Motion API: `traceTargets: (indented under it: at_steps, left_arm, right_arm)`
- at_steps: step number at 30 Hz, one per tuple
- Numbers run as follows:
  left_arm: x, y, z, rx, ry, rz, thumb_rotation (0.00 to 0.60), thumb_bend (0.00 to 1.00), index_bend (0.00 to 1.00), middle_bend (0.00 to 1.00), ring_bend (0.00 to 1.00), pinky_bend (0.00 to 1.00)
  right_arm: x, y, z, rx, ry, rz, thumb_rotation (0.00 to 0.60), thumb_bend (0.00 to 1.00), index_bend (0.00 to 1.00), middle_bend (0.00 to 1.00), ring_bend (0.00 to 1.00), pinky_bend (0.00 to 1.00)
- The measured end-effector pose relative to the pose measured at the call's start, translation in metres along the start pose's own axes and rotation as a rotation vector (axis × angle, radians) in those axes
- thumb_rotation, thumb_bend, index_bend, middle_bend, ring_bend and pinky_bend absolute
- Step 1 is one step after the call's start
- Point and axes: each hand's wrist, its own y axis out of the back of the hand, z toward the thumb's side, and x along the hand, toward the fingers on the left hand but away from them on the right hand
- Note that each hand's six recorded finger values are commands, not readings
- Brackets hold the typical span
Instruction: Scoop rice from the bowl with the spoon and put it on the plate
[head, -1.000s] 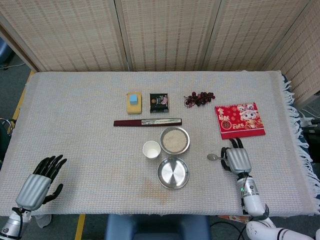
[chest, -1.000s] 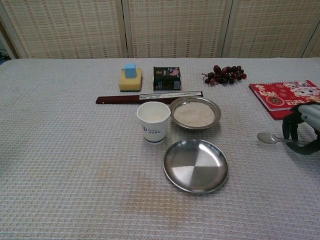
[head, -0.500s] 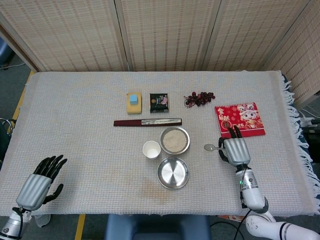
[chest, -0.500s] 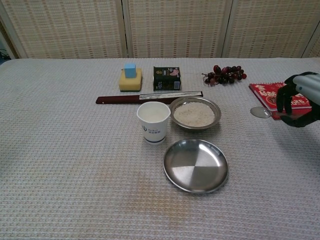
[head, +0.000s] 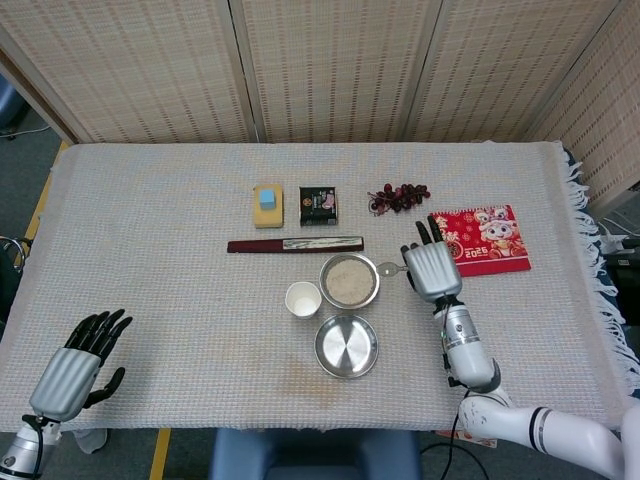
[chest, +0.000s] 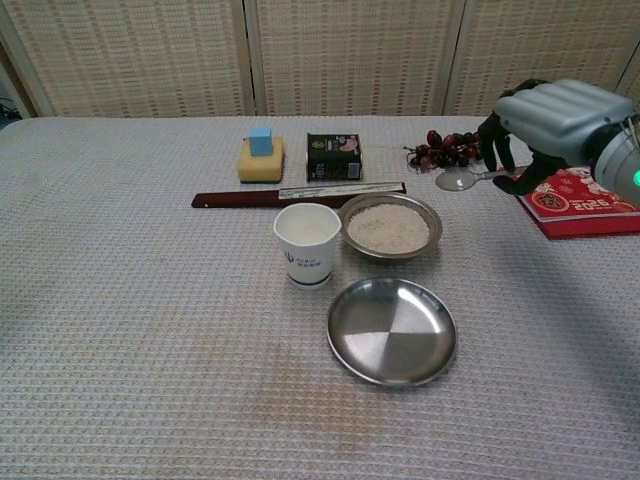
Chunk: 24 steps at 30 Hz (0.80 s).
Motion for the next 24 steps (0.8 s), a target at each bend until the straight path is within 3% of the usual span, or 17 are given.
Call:
traceTargets:
  at_steps: [6,12,18,24]
  left_arm:
    - [-0.001,0.002,-0.001,-0.009,-0.002,0.002,0.600,0.41,0.00,0.00,0.00,0.09]
    - [-0.001,0.004,-0.003,-0.016,-0.005,0.003,0.600,0.42,0.00,0.00,0.00,0.09]
    - [-0.002,0.004,-0.003,-0.017,-0.009,0.002,0.600,0.41,0.00,0.00,0.00,0.09]
    - [-0.001,0.004,-0.002,-0.018,-0.010,0.001,0.600,0.41,0.00,0.00,0.00,0.09]
  right_arm:
    - [-0.022,0.011,0.037,0.151,0.057,-0.017,0.600,0.33,0.96,0.56,0.08,0.00]
    - [-0.032,0.004,0.066,0.308,0.103,-0.015,0.600,0.33,0.96,0.56,0.10,0.00]
    - [-0.034,-0.008,0.092,0.373,0.139,0.005,0.600,0.33,0.96,0.56,0.10,0.00]
    - [-0.034,-0.013,0.097,0.384,0.146,0.014,0.600,0.33,0.96,0.56,0.10,0.00]
